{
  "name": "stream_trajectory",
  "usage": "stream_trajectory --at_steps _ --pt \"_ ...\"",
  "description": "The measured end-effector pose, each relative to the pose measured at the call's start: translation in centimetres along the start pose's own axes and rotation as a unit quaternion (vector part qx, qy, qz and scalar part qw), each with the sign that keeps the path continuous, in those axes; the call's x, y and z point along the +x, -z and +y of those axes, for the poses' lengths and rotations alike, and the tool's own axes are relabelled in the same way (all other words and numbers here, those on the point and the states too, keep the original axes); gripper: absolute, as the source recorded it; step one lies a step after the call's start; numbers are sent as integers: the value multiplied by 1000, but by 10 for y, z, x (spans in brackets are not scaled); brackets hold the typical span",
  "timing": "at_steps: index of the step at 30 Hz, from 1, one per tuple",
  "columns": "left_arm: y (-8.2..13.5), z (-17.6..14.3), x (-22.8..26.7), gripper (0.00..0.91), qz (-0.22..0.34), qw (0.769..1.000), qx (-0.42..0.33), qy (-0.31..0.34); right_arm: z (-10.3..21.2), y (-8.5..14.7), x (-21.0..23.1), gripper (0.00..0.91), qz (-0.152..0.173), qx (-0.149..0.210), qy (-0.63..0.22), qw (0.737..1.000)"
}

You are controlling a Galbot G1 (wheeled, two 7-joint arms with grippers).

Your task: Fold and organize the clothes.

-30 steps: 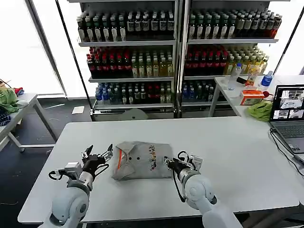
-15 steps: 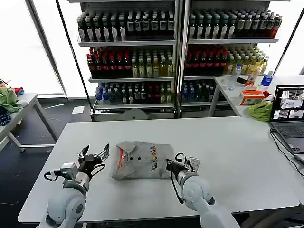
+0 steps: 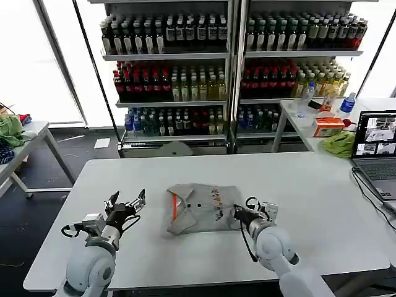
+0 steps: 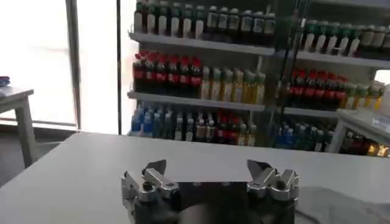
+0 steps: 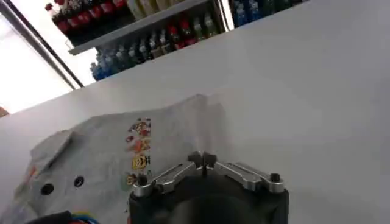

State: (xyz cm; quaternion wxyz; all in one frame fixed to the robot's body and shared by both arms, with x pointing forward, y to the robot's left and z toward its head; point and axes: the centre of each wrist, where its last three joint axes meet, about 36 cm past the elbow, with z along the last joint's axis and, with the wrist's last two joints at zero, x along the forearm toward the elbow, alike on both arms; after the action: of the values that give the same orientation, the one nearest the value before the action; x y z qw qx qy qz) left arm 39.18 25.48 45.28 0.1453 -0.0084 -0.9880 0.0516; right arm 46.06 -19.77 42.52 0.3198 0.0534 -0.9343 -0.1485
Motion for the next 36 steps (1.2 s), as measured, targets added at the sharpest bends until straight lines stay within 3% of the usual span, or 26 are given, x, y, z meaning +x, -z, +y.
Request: stream_trajectory --at_steps 1,2,14,20,27,36 --pt "0 -1 0 907 0 1000 1 0 -4 1 0 595 -1 1 -5 1000" --pt "-1 -1 0 907 1 1000 2 -1 -7 2 0 907 -2 2 -9 1000" --pt "-7 -4 4 907 9 1000 7 -4 -28 13 24 907 -37 30 -20 999" --pt "-8 -9 6 907 10 1000 10 -8 -19 11 53 907 -54 49 10 997" --pt "-10 -10 10 907 13 1000 14 -7 -4 -1 75 907 -46 58 44 996" --pt "-15 -9 13 907 19 1000 17 -4 -3 -6 77 907 -21 40 55 997"
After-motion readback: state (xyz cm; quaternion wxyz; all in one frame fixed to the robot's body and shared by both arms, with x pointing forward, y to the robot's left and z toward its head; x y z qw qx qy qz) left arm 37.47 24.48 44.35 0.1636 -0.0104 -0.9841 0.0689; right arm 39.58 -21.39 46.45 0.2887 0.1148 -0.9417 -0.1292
